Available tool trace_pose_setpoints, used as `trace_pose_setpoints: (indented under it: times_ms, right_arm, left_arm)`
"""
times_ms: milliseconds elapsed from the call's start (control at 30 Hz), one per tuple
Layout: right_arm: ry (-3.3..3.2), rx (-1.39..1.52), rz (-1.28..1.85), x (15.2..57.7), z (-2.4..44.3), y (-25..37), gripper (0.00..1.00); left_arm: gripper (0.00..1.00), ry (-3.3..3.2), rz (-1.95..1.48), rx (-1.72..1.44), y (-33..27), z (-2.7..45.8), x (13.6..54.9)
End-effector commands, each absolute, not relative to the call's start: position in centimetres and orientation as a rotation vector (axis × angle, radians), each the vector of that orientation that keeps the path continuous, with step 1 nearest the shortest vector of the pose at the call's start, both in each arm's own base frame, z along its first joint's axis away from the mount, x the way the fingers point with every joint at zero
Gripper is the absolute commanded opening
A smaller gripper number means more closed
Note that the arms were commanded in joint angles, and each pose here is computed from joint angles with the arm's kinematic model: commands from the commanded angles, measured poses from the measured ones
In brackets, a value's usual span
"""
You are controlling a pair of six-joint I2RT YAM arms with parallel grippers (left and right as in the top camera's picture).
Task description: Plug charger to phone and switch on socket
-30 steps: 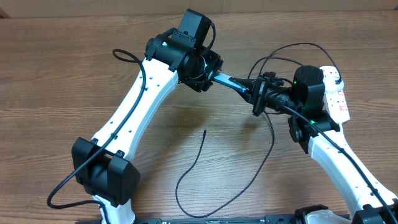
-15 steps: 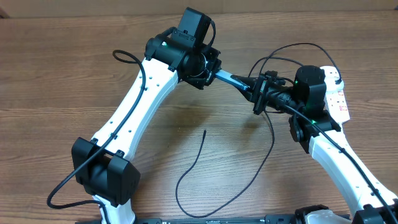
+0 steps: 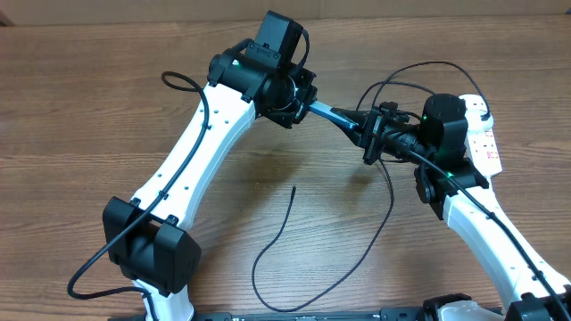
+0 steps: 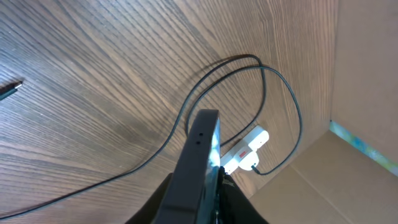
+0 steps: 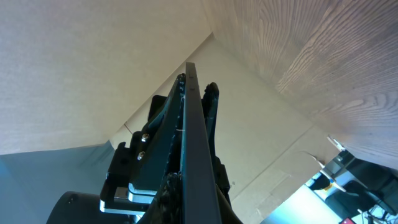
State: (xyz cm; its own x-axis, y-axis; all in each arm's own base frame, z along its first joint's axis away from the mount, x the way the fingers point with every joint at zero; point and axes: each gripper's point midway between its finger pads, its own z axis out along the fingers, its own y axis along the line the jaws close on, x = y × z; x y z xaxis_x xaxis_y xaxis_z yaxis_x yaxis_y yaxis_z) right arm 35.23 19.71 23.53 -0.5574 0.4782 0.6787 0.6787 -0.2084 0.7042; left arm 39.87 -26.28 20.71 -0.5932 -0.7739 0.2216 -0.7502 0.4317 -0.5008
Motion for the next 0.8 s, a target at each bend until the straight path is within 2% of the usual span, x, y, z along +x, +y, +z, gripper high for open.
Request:
trace_pose_setpoints:
  times_ms: [0, 33, 100, 133, 400, 633, 767]
  right_arm:
    - [-1.742, -1.38, -1.849, 34.59, 25.7, 20.37, 0.04]
    - [-1.742, -1.38, -1.849, 34.59, 25.7, 20.37, 0.04]
    - [-1.742, -1.38, -1.849, 34.59, 25.7, 20.37, 0.04]
    - [-1.742, -1.38, -1.849, 34.59, 25.7, 20.37, 0.04]
    - [-1.742, -1.384, -1.85, 34.64, 25.69, 20.34, 0.05]
    - [-1.742, -1.383, -1.85, 34.64, 25.69, 20.34, 0.17]
    - [-1.742, -1.383, -1.85, 34.64, 25.69, 20.34, 0.21]
  left_arm:
    - [0.32, 2.683, -0.798, -1.308, -25.97, 19.43, 39.49]
    - [0.27, 2.684, -0.797, -1.306, -25.98, 19.42, 39.48]
    - [0.08, 2.687, -0.798, -1.277, -25.98, 19.46, 39.58]
    - [0.04, 2.689, -0.799, -1.259, -26.0, 19.49, 39.65]
    - [0.04, 2.693, -0.798, -1.245, -26.01, 19.49, 39.64]
    - [0.04, 2.694, -0.797, -1.245, -26.01, 19.49, 39.63]
    - [0.04, 2.694, -0.798, -1.245, -26.02, 19.49, 39.63]
